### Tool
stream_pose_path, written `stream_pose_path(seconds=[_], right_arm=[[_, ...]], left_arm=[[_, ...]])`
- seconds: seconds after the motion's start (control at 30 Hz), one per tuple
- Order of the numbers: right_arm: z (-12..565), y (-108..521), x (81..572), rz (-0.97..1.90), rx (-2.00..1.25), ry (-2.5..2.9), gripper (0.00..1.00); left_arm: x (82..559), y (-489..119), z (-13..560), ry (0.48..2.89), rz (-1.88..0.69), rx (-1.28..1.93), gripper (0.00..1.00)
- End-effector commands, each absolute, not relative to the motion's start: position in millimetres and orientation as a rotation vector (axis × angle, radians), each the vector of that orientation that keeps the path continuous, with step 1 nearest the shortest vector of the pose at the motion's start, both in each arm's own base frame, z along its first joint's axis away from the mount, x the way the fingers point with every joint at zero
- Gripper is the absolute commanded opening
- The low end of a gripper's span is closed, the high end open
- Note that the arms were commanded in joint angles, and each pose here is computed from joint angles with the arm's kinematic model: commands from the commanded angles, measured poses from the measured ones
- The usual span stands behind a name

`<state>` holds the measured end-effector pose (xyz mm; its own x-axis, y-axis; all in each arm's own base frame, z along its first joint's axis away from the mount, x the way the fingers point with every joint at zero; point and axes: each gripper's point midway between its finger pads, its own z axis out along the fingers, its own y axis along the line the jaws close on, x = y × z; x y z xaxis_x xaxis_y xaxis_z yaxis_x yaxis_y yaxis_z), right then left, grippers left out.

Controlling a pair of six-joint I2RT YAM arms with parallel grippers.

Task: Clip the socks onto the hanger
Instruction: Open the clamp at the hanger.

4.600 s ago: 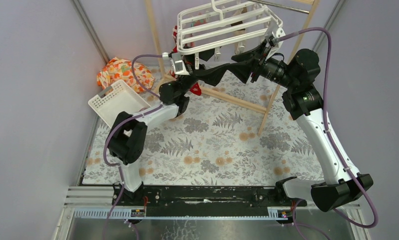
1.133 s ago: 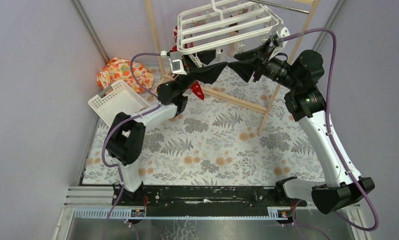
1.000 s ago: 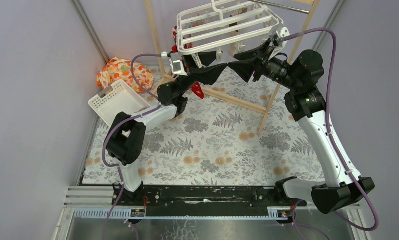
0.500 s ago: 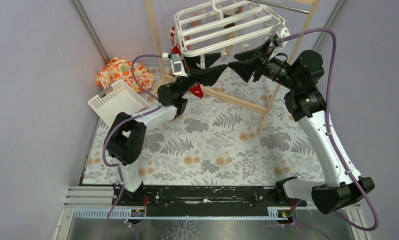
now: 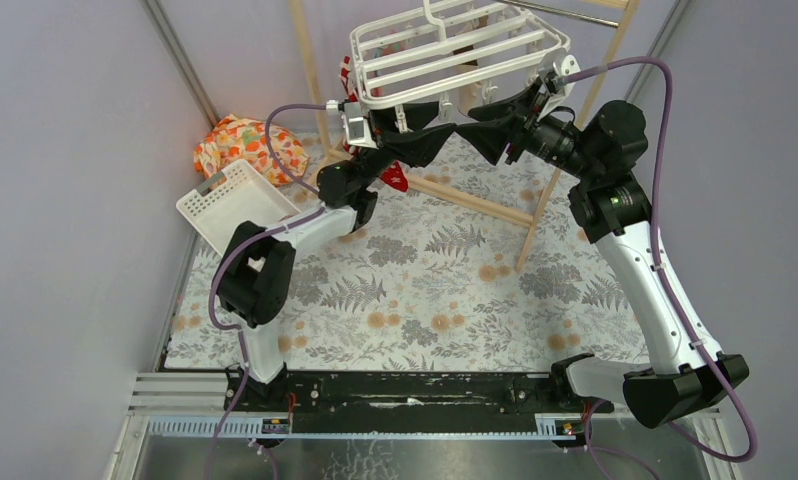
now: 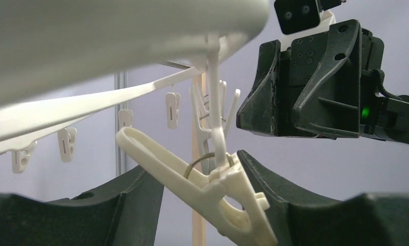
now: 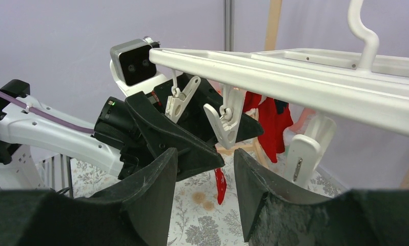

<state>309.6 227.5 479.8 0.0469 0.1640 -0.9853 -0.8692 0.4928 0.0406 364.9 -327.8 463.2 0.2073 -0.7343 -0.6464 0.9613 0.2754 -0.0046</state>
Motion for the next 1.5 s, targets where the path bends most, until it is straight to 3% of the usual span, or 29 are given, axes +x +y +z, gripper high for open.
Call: stream_pose_path(seconds=[0.0,0.13,0.27,0.37,0.43,0.47,0.83,0.9,0.97,1.03,1.47], right_arm=[[499,222,298,0.879,-0.717,1.209,0.52],[500,223,298,0.886,-0.718,1.206,0.51],[500,222,297,0.881,-0.716,1.208,0.51],[499,222,297,0.882,-0.715,1.209,0.51],[499,222,298,0.884,-0.715,1.208,0.51],[500,222,297,0.885,-0.716,1.206,0.51],[496,230,293,0.951,-0.753,1.205,0.52],[497,233,293,0.976,-0.761,1.206,0.6],[498,235,291,0.99,-0.776,1.202,0.75],[498,235,291,0.991,-0.786,1.2,0.8],[517,247,280,1.173,-0.787,1.151,0.77]], left_arm=[[359,-322,473,0.539,-1.23,0.464,0.58],[359,-323,471,0.542,-1.23,0.466,0.56],[358,-321,473,0.537,-1.226,0.463,0.45],[357,-322,474,0.535,-1.234,0.465,0.27],[356,-321,475,0.533,-1.238,0.469,0.07],[355,-321,476,0.533,-1.239,0.47,0.04],[340,-319,477,0.562,-1.349,0.49,0.0],[337,-316,478,0.575,-1.385,0.488,0.0],[332,-313,479,0.583,-1.414,0.488,0.0],[328,-311,479,0.601,-1.459,0.489,0.0],[318,-307,484,0.709,-1.793,0.386,0.0]])
